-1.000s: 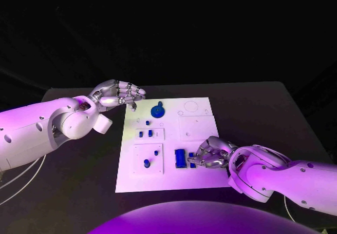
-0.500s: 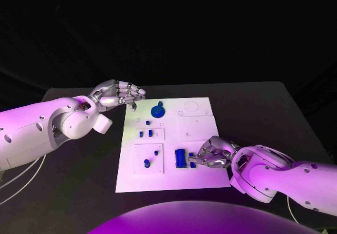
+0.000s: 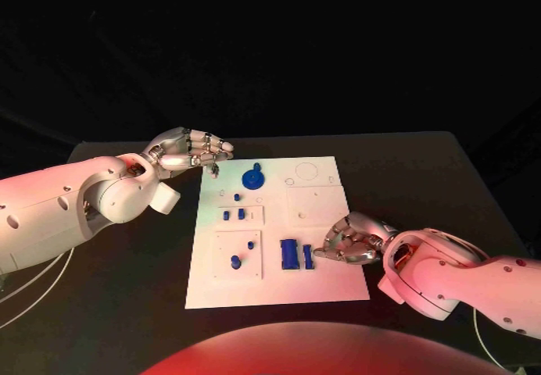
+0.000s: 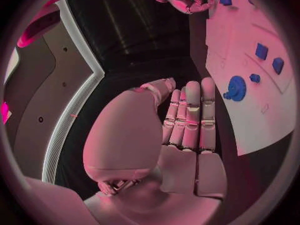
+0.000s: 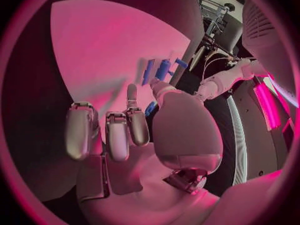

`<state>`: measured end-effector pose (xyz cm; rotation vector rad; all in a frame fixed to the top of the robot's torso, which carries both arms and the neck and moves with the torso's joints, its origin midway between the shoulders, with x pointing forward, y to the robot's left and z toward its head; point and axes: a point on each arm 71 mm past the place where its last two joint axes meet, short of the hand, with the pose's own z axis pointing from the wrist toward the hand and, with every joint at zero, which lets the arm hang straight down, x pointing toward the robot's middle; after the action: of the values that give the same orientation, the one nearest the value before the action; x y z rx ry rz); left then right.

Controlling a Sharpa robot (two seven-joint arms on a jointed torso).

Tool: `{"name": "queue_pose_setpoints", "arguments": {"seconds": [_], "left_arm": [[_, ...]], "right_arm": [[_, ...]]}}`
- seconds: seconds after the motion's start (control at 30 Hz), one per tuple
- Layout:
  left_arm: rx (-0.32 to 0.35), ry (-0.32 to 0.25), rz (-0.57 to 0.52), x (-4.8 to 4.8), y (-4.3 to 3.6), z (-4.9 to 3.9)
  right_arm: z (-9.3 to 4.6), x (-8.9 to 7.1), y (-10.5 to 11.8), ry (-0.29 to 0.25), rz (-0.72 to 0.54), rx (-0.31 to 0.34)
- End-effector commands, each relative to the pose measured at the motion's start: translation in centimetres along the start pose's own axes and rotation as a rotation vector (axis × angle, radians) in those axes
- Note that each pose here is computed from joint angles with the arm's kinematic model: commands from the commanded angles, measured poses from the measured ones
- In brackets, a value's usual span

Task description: Assemble the parts on the task board

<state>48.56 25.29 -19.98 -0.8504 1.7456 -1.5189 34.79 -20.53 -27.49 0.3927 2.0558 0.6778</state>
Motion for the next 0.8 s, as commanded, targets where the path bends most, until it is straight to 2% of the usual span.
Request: {"name": "queue_pose_setpoints", "arguments": {"seconds": [0.03, 0.2, 0.33, 0.57, 0.63, 0.8], "left_arm": [[0.053, -0.048, -0.055, -0.19, -0.27, 0.14], [0.088, -0.123, -0.116, -0.83, -0.11, 0.45], [0.115, -0.209, -0.160, -1.85, 0.27, 0.71], [0.153, -0.332, -0.210, -3.16, 1.01, 1.47], [0.164, -0.365, -0.222, -3.40, 1.29, 1.88], [0.180, -0.425, -0.230, -3.61, 1.91, 3.27]], "right_arm": [[0.7, -2.4, 1.0, -0.084, 0.167, -0.195], [3.0, -6.8, 0.6, -0.186, 0.355, -0.276], [5.6, -10.5, 0.1, -0.267, 0.492, -0.315], [9.4, -14.1, -0.3, -0.349, 0.597, -0.368], [10.6, -14.9, -0.5, -0.366, 0.625, -0.377], [12.6, -16.0, -0.7, -0.383, 0.658, -0.394]]}}
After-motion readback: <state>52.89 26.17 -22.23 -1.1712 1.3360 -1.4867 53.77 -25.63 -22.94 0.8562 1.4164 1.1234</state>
